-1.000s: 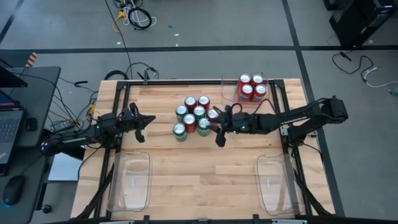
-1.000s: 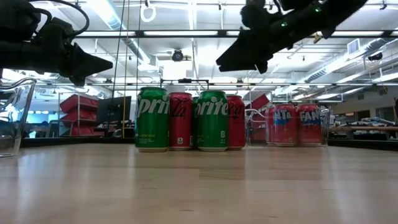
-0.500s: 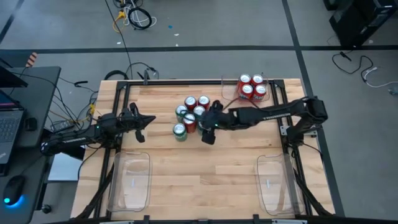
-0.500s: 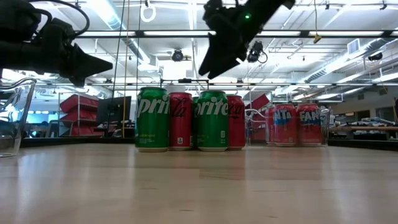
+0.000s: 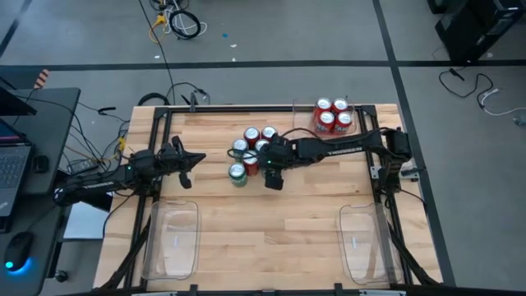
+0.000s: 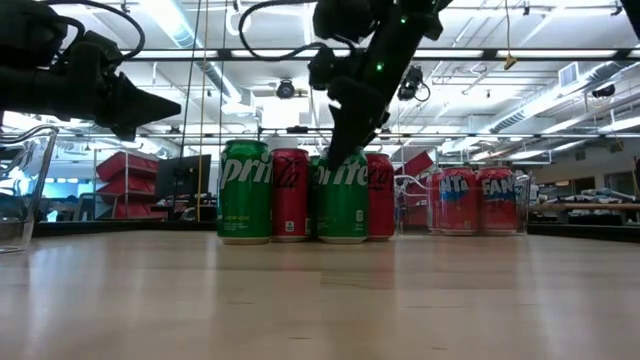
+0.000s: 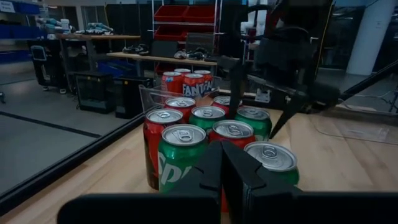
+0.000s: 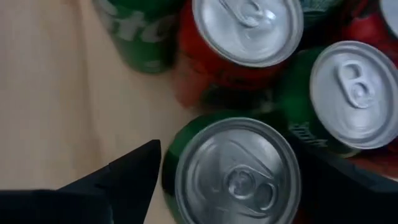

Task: Sort soda cans
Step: Put the bottom right green soda can into the bottom right transparent bin

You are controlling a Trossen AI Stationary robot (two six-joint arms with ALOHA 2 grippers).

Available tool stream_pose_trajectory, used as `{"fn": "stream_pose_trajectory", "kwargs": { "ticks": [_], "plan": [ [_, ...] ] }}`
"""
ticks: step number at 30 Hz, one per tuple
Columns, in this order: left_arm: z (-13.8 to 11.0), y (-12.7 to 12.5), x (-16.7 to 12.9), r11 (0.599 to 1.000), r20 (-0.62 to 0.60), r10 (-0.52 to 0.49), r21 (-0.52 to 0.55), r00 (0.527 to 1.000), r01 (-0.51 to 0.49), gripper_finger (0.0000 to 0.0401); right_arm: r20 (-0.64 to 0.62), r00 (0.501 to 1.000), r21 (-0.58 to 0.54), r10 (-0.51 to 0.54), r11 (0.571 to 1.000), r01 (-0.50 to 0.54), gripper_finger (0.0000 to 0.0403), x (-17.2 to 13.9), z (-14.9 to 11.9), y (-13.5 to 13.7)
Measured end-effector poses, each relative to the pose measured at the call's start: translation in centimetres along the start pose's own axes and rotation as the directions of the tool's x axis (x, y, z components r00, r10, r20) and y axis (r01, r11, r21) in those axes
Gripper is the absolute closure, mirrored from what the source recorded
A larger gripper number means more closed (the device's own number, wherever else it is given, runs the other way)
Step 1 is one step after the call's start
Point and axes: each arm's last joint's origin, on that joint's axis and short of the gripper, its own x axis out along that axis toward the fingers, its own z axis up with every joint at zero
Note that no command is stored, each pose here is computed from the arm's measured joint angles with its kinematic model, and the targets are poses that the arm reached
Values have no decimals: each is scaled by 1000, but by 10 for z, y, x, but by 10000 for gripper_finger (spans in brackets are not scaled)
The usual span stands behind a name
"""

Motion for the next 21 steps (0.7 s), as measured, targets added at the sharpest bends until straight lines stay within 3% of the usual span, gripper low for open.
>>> {"fn": "stream_pose_trajectory", "kwargs": {
  "ticks": [8,12,21],
  "plan": [
    [-1,0,0,1000,-8,-1,1,1000,1,393,-22,995,26,99,995,-98,122,-5,-2,5],
    [-2,0,0,1000,-18,0,2,1000,0,393,-58,984,44,170,985,-168,123,-20,-8,16],
    [-2,0,0,1000,-18,0,2,1000,0,393,-29,965,197,261,948,-250,123,-104,-25,43]
  ]
}}
